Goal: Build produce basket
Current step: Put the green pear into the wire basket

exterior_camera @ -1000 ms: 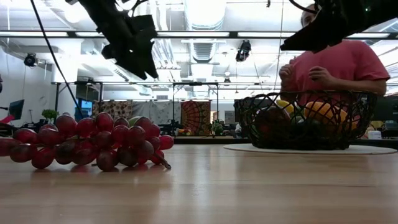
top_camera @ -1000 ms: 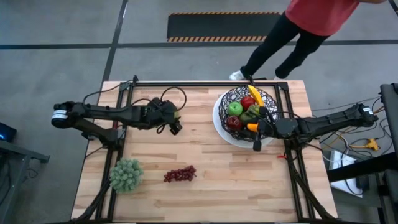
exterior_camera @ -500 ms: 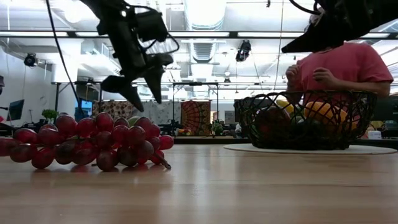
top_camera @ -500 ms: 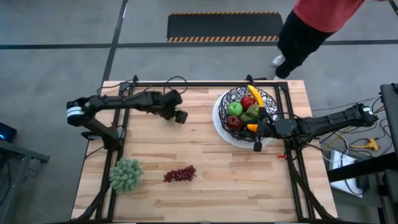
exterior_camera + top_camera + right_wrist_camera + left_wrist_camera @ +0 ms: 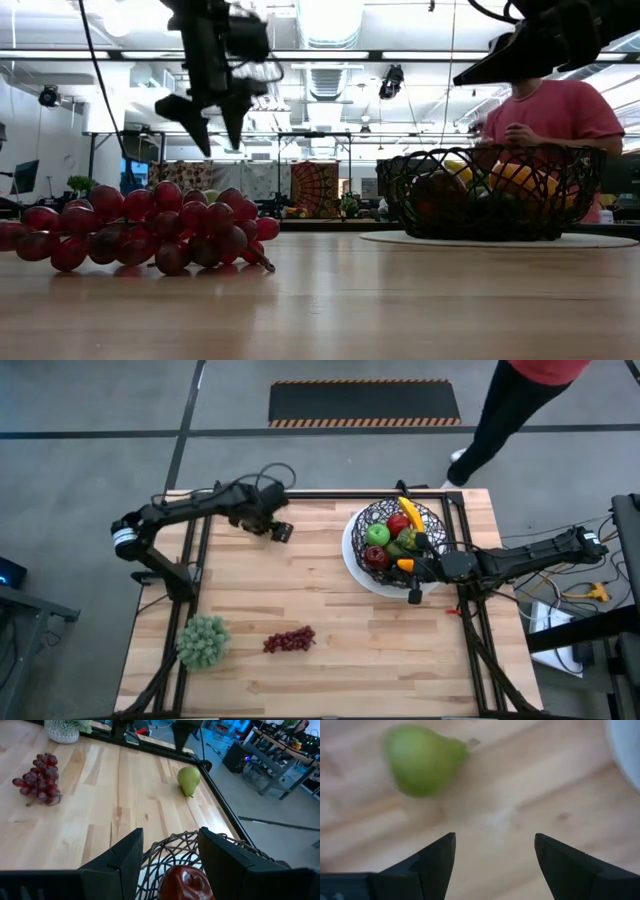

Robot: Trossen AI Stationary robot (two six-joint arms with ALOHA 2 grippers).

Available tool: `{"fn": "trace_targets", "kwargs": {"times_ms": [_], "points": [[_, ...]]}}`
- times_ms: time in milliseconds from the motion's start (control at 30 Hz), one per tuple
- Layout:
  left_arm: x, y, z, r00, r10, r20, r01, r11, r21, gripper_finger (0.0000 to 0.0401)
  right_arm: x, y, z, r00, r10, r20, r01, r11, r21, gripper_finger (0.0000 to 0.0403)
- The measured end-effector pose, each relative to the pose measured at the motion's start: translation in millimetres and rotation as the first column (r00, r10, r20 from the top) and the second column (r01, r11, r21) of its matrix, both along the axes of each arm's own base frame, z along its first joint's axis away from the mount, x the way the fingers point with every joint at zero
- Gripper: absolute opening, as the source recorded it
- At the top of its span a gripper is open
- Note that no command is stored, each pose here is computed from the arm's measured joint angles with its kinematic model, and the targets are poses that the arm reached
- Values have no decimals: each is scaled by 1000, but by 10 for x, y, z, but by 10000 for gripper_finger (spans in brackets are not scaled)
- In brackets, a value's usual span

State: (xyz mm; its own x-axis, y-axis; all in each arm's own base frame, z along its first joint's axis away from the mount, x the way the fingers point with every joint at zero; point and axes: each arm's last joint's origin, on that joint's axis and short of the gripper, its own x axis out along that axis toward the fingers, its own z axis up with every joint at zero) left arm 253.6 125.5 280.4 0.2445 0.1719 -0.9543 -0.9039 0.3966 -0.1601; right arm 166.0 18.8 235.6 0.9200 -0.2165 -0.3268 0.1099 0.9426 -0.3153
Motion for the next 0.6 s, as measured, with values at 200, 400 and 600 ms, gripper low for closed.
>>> {"fn": "trace_targets", "kwargs": {"times_ms": [200, 400, 600], "points": [[-69, 340, -119, 970, -227, -91, 234, 970, 67, 254, 1, 0, 0, 1000, 0, -1, 0, 1000, 0, 178], [-91, 416, -232, 685, -678, -268, 712, 701, 47, 254, 3, 0, -1, 1000, 0, -2, 0, 1000, 0, 178], [-74, 400, -262, 537, -777, -328, 831, 553, 52, 254, 2, 1, -1, 1000, -5, 1, 5, 1000, 15, 178]]}}
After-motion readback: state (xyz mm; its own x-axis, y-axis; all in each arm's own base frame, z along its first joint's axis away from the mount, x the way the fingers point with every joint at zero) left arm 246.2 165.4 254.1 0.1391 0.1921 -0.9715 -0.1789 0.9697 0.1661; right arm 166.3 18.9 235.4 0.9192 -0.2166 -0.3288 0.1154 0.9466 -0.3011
